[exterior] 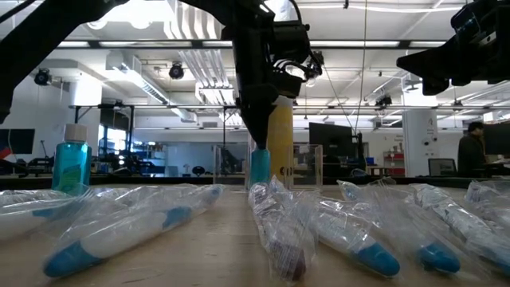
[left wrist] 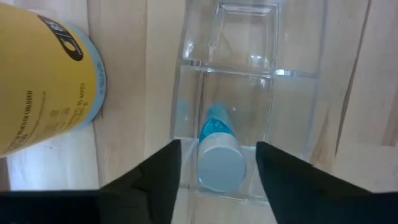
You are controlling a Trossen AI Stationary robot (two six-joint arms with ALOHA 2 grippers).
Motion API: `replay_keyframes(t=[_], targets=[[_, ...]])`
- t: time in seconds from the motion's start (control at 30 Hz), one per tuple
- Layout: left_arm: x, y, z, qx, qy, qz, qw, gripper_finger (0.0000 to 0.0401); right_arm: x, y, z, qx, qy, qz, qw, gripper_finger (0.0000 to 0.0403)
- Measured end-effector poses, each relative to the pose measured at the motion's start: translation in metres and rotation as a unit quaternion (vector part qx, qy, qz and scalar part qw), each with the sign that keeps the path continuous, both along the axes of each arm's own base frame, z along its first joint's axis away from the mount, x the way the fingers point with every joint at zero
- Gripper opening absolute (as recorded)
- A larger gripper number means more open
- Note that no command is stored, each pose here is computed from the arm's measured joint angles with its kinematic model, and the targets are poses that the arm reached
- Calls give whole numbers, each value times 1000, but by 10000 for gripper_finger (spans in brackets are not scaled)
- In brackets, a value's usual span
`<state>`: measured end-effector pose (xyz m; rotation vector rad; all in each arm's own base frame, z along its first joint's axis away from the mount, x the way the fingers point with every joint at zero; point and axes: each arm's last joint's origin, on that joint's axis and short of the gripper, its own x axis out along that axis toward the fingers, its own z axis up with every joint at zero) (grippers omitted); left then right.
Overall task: Pick & Place toothbrushing station
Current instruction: Put the blue mouthwash into the middle of the transparent organizer
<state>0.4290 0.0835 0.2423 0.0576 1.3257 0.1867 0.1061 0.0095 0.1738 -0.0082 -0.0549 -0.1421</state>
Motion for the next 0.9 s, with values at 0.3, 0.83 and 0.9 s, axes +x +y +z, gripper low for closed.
replay_keyframes(t=[0.3,0.83,0.9], targets=[[-5,-1,11,1,19,1,1000,232,0,0,0,0,0,0,1000,8],[-74,-48,174,17,-223,-9,975,214,0,0,0,2,1,1,1000,8],[-95,-60,194,15,-288,-5,957,199,0,0,0,2,0,1,1000,8]])
